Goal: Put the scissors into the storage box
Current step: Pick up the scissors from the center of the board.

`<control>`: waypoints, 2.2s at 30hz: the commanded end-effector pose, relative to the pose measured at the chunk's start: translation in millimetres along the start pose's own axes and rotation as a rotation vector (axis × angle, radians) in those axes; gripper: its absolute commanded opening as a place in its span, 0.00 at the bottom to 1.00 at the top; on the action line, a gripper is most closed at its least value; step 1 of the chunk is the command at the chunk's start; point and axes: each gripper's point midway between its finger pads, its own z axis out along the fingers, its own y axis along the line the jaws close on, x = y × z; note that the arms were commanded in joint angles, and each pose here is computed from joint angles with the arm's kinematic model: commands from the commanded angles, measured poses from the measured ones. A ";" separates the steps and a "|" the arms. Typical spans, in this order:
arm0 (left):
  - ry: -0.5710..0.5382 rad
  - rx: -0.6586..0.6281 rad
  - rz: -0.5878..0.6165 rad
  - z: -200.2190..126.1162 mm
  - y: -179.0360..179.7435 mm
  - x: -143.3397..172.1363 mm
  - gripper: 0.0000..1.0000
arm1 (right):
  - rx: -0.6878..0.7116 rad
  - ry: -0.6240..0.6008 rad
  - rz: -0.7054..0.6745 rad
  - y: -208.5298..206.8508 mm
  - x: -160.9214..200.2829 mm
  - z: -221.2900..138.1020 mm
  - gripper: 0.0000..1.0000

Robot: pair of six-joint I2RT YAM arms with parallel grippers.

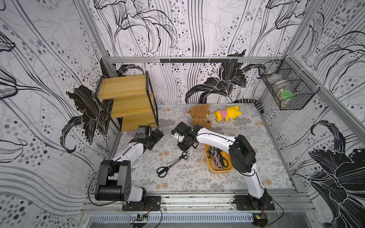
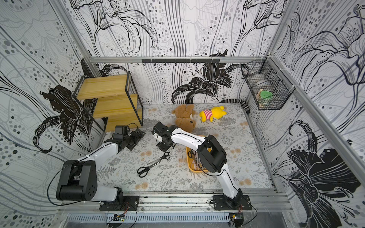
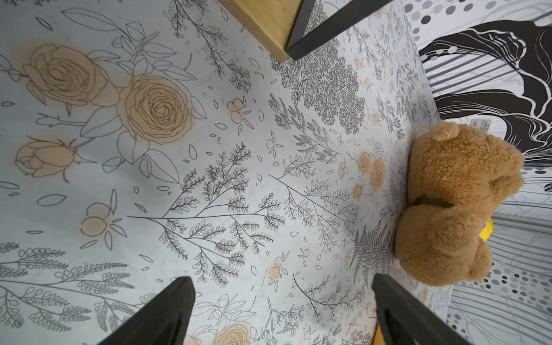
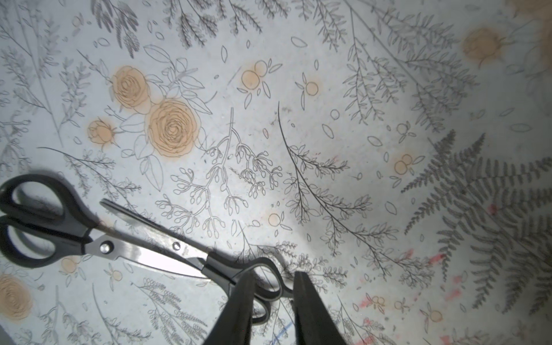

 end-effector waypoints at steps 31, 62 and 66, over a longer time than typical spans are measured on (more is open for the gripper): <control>-0.025 0.012 0.032 -14.2 -8.6 -6.9 0.98 | 0.027 0.100 -0.072 -7.9 33.1 31.5 0.25; -0.025 0.013 0.029 -12.4 -9.0 -9.4 0.98 | 0.043 0.170 -0.040 -7.2 69.0 40.6 0.21; -0.025 0.012 0.030 -13.1 -9.7 -10.0 0.98 | 0.042 0.163 -0.039 -7.4 66.5 42.1 0.21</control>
